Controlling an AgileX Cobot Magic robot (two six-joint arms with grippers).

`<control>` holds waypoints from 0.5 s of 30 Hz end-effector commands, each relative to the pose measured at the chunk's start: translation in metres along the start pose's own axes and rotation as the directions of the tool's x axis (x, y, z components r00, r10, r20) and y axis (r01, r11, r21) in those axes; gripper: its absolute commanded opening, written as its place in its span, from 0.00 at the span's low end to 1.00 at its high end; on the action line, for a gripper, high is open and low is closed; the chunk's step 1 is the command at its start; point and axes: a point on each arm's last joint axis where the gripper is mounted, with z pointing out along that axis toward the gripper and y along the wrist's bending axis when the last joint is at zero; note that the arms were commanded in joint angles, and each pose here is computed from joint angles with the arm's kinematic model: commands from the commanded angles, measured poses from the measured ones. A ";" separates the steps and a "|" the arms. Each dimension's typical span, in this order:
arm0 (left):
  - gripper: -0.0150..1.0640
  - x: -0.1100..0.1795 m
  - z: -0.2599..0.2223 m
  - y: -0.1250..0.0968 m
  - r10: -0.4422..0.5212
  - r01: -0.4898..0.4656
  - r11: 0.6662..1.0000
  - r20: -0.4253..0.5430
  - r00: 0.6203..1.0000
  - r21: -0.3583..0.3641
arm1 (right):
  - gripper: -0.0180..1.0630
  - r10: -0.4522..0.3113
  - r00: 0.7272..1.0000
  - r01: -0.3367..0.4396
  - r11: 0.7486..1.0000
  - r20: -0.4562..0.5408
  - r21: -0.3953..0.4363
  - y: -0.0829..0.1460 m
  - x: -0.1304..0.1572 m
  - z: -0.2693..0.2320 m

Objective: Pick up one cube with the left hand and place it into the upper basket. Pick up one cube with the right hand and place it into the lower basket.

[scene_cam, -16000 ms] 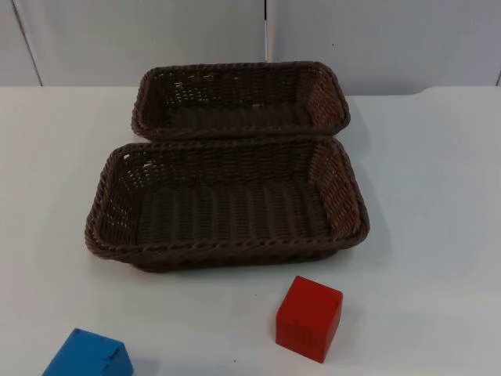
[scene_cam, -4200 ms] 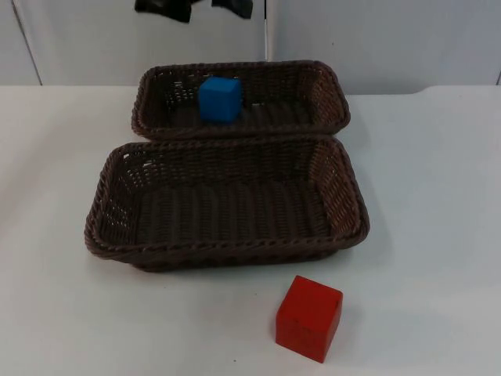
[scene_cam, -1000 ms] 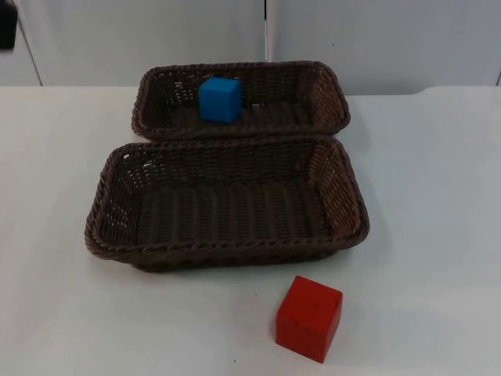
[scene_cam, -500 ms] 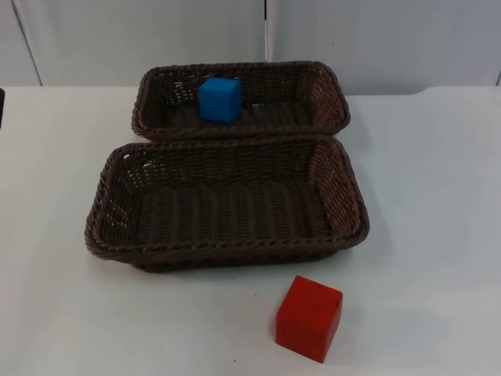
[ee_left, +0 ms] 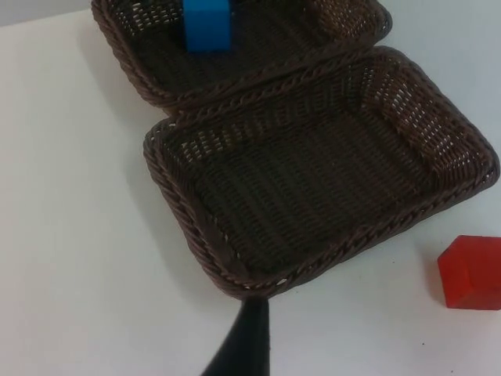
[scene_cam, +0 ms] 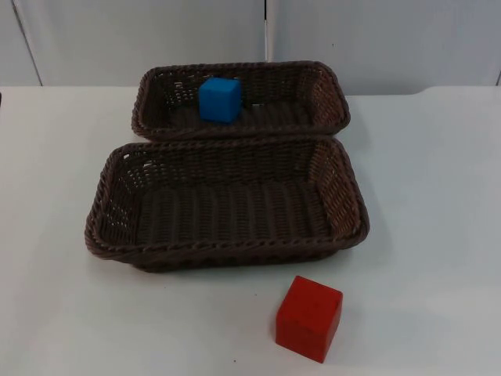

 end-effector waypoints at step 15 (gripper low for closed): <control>0.80 0.000 -0.001 -0.002 -0.024 0.023 1.000 0.013 1.000 0.014 | 0.99 0.011 0.959 -0.021 0.999 -0.284 -0.032 0.001 -0.070 0.063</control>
